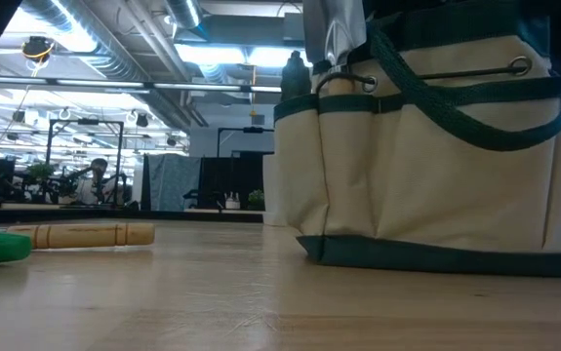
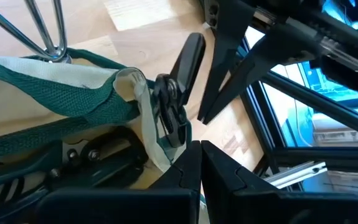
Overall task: Pick & Place Garden tools in Gardening bag
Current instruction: Put the green fruit pruner into the green gardening bag, then adjust the green gardening bag
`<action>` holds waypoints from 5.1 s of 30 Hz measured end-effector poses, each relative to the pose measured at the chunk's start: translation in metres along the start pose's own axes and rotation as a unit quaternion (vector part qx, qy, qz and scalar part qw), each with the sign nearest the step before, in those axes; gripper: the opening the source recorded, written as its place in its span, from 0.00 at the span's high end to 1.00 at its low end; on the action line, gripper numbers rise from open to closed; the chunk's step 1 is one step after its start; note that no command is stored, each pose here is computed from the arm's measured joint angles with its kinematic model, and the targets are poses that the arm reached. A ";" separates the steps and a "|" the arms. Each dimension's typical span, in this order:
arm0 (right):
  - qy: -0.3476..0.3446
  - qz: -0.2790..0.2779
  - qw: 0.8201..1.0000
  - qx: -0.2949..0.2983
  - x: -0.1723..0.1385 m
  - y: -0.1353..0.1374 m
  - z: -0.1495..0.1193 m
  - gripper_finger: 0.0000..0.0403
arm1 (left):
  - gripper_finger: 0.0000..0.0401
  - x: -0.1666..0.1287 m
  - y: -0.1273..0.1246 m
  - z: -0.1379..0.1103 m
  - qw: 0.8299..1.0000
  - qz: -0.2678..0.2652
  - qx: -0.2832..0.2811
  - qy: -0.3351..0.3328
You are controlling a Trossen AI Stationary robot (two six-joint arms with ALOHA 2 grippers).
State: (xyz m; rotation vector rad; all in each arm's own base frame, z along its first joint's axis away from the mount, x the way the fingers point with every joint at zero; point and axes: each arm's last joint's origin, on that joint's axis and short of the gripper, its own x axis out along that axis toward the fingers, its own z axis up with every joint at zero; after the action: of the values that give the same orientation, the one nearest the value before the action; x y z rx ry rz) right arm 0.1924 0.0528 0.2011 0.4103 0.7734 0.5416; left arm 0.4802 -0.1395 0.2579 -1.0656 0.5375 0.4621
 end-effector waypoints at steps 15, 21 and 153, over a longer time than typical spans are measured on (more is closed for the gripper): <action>0.008 0.004 1.000 -0.001 -0.006 0.002 -0.003 1.00 | 1.00 -0.013 -0.001 -0.011 1.000 0.023 0.015 -0.014; 0.015 0.028 0.999 0.004 -0.014 0.000 -0.004 1.00 | 1.00 -0.019 0.003 -0.022 0.996 0.057 0.002 -0.063; 0.013 -0.119 0.985 0.124 0.050 0.044 -0.049 1.00 | 1.00 -0.038 0.040 0.024 0.957 0.209 0.161 0.121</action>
State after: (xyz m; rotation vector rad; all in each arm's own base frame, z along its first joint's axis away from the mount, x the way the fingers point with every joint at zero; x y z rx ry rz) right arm 0.1723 0.1251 0.1660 0.5335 0.9060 0.2276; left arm 0.4315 -0.1054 0.2626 -0.6939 1.0311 0.5921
